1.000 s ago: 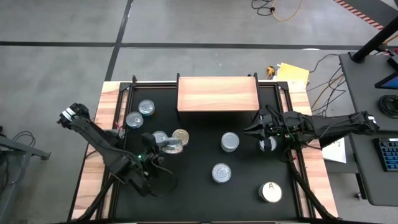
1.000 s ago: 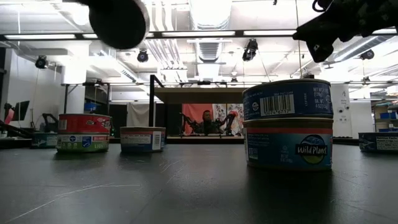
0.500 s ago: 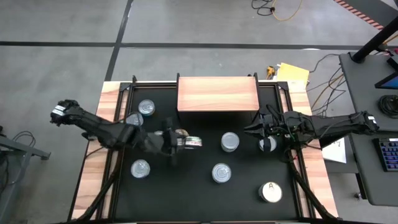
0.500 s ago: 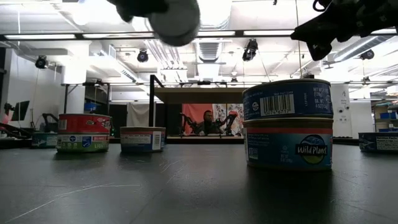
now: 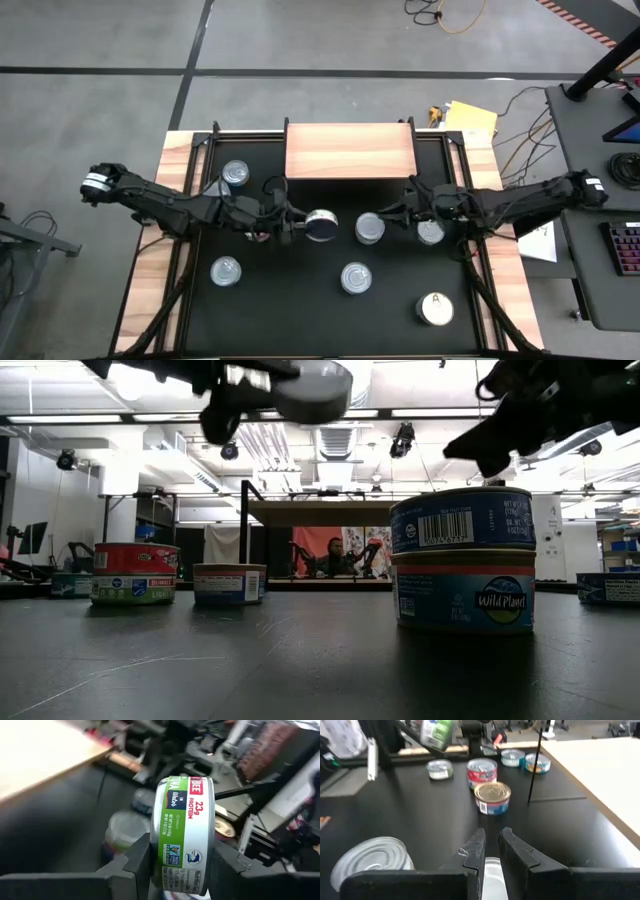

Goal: Stack canned seafood by type on shelf
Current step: Put the green white tuna can on the shelf

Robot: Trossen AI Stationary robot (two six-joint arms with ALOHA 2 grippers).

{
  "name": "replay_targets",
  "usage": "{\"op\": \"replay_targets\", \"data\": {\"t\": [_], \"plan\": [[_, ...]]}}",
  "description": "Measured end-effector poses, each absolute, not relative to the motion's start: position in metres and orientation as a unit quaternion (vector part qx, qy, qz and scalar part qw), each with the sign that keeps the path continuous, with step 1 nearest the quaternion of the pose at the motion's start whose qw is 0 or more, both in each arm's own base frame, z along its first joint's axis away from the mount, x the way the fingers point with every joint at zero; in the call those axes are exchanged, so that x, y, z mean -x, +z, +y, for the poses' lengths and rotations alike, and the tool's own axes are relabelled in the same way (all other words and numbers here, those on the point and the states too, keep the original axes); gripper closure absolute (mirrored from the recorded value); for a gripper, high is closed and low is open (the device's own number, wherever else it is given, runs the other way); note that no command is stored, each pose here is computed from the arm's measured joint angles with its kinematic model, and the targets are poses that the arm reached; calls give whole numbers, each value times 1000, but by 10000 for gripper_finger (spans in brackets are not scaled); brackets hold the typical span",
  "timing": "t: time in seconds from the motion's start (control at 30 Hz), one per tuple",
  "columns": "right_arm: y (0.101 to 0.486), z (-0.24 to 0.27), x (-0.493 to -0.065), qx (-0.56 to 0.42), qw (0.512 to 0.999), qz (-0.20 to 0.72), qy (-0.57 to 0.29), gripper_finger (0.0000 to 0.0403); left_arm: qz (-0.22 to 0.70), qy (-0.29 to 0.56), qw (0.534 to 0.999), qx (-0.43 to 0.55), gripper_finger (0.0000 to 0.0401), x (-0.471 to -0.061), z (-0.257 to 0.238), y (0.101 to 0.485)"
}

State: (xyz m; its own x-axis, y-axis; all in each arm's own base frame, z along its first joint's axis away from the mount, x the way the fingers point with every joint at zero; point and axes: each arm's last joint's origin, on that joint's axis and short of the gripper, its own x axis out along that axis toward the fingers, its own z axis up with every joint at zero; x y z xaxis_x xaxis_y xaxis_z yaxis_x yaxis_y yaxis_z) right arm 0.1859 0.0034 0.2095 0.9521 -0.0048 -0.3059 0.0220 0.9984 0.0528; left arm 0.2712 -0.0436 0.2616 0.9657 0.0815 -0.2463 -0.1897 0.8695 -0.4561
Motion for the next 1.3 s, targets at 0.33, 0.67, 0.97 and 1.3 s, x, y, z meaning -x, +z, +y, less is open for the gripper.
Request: {"op": "replay_targets", "data": {"t": [0.33,0.67,0.97,1.3], "plan": [[211,12,-208,-6,983,182,7,360,121,99,926,342,281,-269,-40,257],[218,20,-215,10,984,180,7,360,121,74,908,393,281,-265,-23,278],[217,20,-215,15,982,188,0,360,168,149,903,366,281,-266,6,313],[212,20,-212,19,976,215,0,360,216,240,881,347,281,-267,75,344]]}}
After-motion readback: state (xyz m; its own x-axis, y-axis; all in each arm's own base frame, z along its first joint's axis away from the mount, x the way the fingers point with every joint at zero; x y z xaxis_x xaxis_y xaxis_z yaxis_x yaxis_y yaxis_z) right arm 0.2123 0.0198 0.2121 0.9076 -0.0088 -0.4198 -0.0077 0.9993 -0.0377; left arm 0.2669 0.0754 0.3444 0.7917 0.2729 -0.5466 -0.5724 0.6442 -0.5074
